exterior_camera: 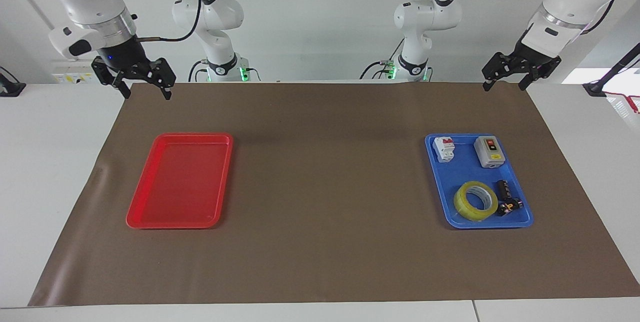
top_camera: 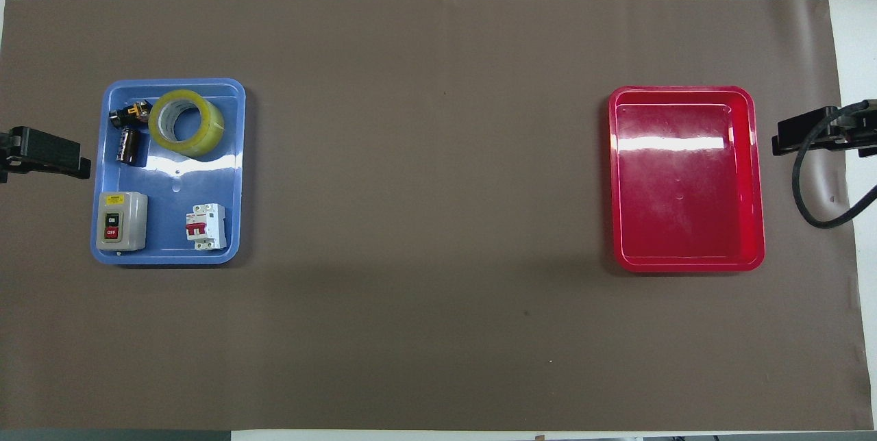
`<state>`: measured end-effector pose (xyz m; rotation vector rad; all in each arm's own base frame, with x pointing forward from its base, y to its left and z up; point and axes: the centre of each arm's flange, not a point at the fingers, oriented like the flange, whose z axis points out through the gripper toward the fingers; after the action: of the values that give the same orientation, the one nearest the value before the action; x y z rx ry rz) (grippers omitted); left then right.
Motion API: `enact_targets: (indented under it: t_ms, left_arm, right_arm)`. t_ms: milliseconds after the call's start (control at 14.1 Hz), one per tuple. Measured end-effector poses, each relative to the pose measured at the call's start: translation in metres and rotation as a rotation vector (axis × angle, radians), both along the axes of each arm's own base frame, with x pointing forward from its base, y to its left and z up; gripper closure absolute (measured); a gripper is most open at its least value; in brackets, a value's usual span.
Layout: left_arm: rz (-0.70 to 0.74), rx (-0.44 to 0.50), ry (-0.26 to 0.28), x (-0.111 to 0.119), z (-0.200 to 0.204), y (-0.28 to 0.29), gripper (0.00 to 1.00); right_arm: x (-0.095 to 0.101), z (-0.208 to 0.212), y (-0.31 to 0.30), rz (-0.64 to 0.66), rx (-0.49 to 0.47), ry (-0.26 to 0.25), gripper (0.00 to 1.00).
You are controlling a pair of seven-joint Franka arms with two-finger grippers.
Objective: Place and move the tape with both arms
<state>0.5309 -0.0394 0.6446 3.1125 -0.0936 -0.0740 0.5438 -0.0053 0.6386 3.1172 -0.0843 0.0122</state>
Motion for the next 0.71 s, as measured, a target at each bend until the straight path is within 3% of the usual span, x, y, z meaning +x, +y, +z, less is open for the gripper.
enact_targets:
  t_ms: [711]
  left_arm:
    - [-0.004, 0.016, 0.033, 0.001, -0.017, -0.004, 0.0]
  right_arm:
    - [0.0, -0.001, 0.0, 0.0, 0.0, 0.001, 0.0]
